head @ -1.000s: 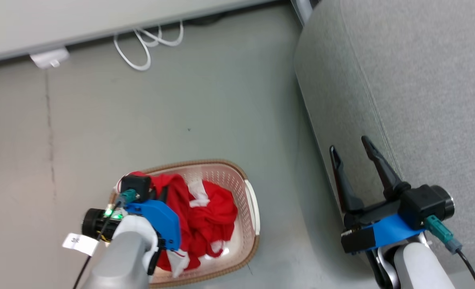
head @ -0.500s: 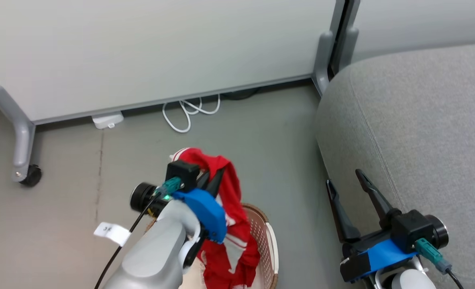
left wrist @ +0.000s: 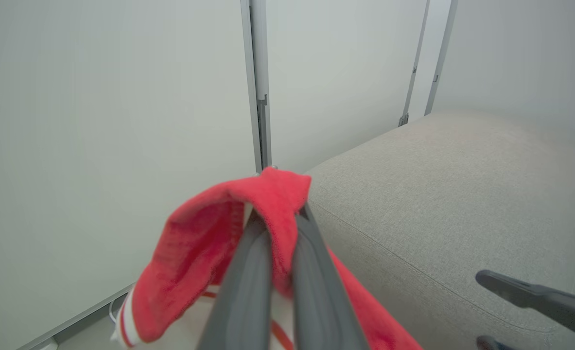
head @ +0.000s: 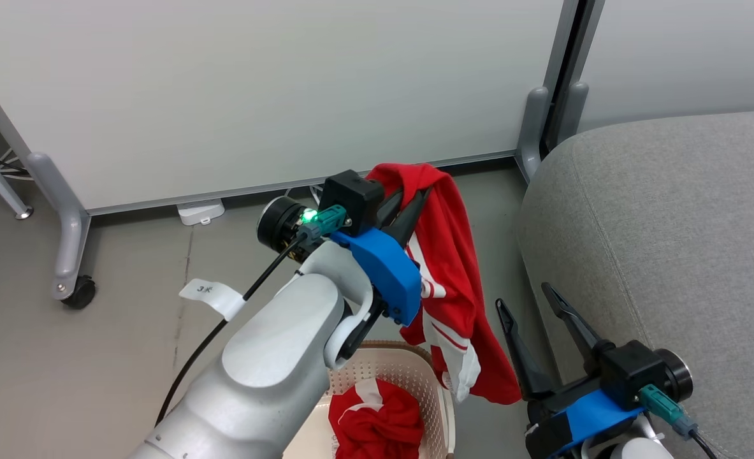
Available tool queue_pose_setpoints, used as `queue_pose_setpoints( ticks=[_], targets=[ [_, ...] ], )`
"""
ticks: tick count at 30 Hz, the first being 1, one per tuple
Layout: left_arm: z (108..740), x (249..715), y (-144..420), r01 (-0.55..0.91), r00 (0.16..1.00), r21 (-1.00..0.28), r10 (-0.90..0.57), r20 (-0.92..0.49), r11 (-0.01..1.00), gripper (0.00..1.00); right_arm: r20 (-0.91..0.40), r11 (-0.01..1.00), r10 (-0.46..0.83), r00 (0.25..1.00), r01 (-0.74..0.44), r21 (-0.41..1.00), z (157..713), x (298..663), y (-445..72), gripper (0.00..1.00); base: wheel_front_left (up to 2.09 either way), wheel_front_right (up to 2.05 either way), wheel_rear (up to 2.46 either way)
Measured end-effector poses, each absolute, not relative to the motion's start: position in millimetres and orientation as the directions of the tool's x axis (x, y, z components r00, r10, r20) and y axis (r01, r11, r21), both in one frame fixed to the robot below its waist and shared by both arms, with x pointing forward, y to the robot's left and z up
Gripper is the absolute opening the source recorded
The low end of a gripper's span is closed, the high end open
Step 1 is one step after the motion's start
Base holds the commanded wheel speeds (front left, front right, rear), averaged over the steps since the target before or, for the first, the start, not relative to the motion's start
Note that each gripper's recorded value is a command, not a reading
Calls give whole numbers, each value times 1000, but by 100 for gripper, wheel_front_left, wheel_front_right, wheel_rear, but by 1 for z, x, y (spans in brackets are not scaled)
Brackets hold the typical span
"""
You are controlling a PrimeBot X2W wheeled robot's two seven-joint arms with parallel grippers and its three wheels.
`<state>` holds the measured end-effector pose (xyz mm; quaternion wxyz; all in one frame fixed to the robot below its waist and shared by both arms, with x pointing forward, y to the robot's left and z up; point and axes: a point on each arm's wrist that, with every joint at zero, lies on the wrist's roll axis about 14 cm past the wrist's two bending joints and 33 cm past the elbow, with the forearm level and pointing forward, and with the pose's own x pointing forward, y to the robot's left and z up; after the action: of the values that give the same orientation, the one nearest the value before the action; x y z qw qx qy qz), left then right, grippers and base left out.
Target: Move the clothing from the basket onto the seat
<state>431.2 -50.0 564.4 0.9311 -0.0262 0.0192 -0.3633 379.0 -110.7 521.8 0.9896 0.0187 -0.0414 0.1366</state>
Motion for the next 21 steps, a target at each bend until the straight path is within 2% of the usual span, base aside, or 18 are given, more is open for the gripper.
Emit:
queue_pose_setpoints(
  ticks=[4, 21],
  targets=[
    [579, 431, -57, 688, 725, -53, -688, 5, 724, 0, 88, 959, 280, 956, -284, 25, 524, 378, -107, 100, 0, 0, 0],
    [572, 431, -66, 700, 712, -71, -702, -15, 711, 0, 100, 935, 348, 932, -353, 33, 538, 376, -83, 100, 0, 0, 0]
  ],
)
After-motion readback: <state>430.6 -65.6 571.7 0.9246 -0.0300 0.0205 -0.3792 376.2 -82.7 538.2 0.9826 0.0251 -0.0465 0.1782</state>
